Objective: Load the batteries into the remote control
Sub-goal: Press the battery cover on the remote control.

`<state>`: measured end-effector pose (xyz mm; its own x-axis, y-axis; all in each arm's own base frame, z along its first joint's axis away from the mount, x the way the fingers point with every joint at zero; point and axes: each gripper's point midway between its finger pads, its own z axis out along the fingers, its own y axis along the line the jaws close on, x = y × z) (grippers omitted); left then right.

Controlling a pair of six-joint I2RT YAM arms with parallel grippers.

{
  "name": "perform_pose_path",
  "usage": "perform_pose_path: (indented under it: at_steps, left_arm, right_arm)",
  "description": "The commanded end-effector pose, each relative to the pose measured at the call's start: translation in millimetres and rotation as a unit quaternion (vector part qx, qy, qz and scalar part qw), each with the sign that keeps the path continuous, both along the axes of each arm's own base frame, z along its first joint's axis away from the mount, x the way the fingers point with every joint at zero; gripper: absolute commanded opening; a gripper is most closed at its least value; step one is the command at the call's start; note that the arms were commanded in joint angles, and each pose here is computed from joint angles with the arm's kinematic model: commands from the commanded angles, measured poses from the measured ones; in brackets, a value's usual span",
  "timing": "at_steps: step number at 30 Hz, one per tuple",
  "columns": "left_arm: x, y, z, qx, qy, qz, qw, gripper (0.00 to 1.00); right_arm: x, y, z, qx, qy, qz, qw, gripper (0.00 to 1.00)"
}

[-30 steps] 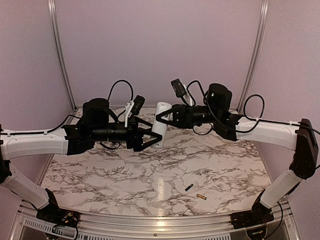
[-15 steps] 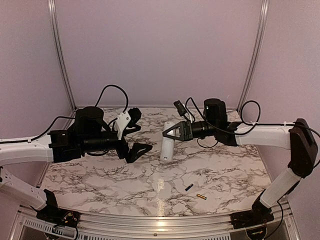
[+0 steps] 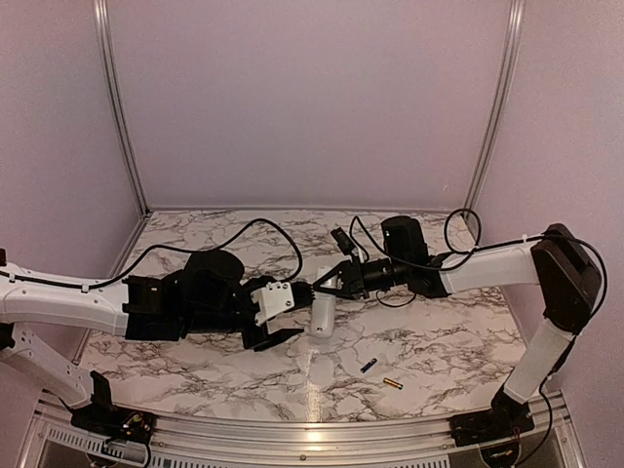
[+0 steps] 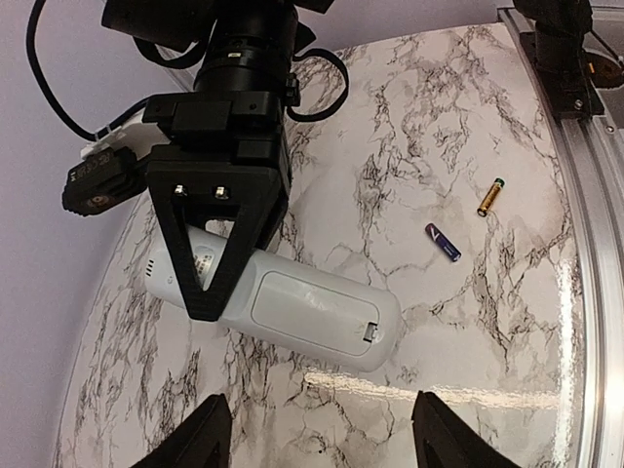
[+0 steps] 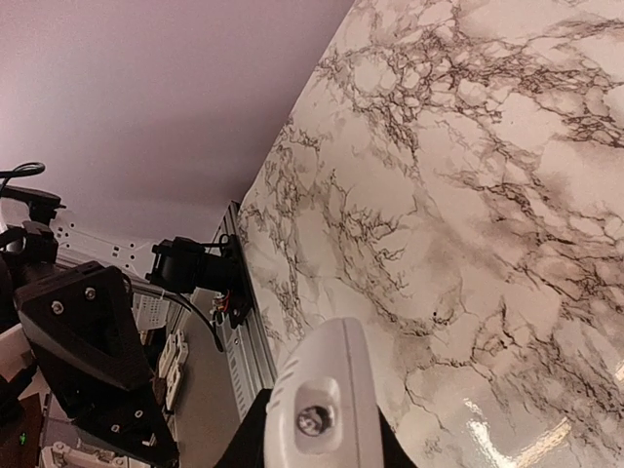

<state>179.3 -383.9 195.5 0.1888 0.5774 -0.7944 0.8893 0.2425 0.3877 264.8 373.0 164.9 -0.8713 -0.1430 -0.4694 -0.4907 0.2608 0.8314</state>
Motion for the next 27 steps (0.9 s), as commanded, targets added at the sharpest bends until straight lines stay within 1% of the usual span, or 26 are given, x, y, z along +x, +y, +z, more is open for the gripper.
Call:
perform_pose_path:
  at_steps: [1,5,9,15,22,27]
  left_arm:
    - [-2,-8,-9,0.041,-0.034,-0.019,0.998,0.63]
    - [-5,-15,-20,0.062,-0.035,-0.029,0.997,0.54]
    - [-8,-21,-29,0.077,-0.033,-0.039,0.996,0.49]
    - [-5,-24,-37,0.099,-0.038,-0.036,0.994,0.45]
    - [-3,-27,-42,0.111,-0.041,-0.036,0.992,0.43]
    - [2,-27,-46,0.125,-0.049,-0.029,0.991,0.40]
  right_arm:
    - [-1,9,5,0.019,0.009,0.000,1.000,0.00]
    - [-10,18,1,0.021,0.017,0.011,1.000,0.00]
    - [-15,22,1,0.025,0.022,0.016,0.999,0.00]
    - [-17,25,3,0.027,0.024,0.021,0.999,0.00]
    - [-20,27,7,0.034,0.023,0.029,0.999,0.00]
    - [-22,27,10,0.037,0.023,0.034,0.998,0.00]
